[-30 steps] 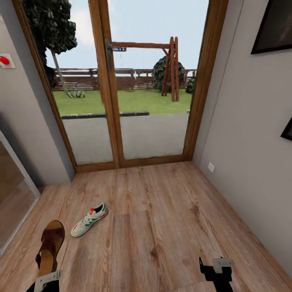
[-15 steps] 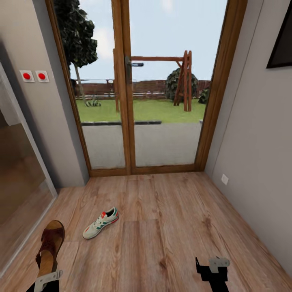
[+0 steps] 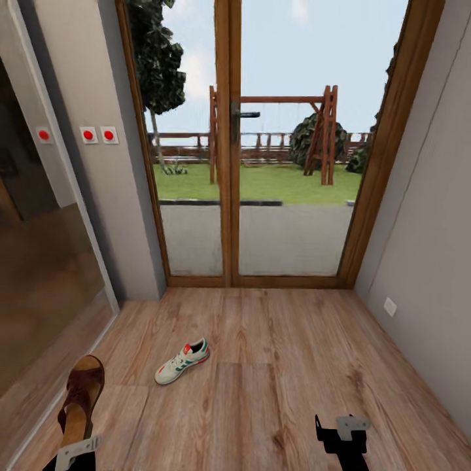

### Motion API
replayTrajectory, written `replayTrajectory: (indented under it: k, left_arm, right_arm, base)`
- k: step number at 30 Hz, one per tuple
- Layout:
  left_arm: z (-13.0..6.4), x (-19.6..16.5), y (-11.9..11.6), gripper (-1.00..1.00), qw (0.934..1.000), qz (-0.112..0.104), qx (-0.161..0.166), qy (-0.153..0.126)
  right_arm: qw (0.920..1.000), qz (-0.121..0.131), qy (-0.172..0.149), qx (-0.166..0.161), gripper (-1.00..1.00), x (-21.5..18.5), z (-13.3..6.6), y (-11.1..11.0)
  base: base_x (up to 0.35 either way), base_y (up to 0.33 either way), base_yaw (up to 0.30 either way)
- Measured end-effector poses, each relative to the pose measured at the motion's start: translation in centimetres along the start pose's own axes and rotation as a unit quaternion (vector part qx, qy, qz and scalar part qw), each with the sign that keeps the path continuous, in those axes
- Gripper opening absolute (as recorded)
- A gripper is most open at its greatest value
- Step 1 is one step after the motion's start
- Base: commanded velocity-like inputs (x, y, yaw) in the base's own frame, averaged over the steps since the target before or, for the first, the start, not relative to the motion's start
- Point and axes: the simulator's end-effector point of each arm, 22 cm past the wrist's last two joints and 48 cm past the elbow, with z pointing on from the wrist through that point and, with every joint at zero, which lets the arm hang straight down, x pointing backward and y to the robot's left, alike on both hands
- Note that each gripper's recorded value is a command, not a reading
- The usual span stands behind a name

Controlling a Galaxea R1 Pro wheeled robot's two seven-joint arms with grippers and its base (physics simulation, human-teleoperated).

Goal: Pick up the two gym shoes and the two sandals from the corridor floor and place them onto the hallstand (shoe rack) in the corridor, making sure they are on the rack and not on the floor. Arrange them so the two gym shoes are next to each other and the two sandals are next to each other.

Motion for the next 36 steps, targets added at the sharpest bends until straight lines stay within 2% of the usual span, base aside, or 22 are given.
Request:
replayTrajectory:
  k: [12, 26, 30, 36]
  left_arm:
    - [-0.1, -0.3, 0.0, -1.0, 1.0, -0.001, 0.0, -0.001]
    - [-0.1, -0.3, 0.0, -1.0, 1.0, -0.002, -0.001, -0.001]
    - [-0.1, -0.3, 0.0, -1.0, 1.0, -0.002, -0.001, -0.001]
    - [-0.1, -0.3, 0.0, -1.0, 1.0, -0.002, -0.001, -0.001]
  right_arm:
    - [1.0, 0.0, -0.001, 0.0, 1.0, -0.3, -0.1, 0.0]
    - [1.0, -0.001, -0.001, -0.001, 1.0, -0.3, -0.1, 0.1]
    - [0.9997, -0.001, -0.002, 0.023, 1.0, -0.4, -0.1, -1.0]
    - [0.9995, -0.002, -0.002, 0.032, 1.0, -0.4, -0.1, -1.4]
  base:
    - [0.008, -0.006, 0.274]
    - [0.221, -0.153, 0.278]
    - [0.245, -0.17, 0.281]
    - [0.245, -0.17, 0.28]
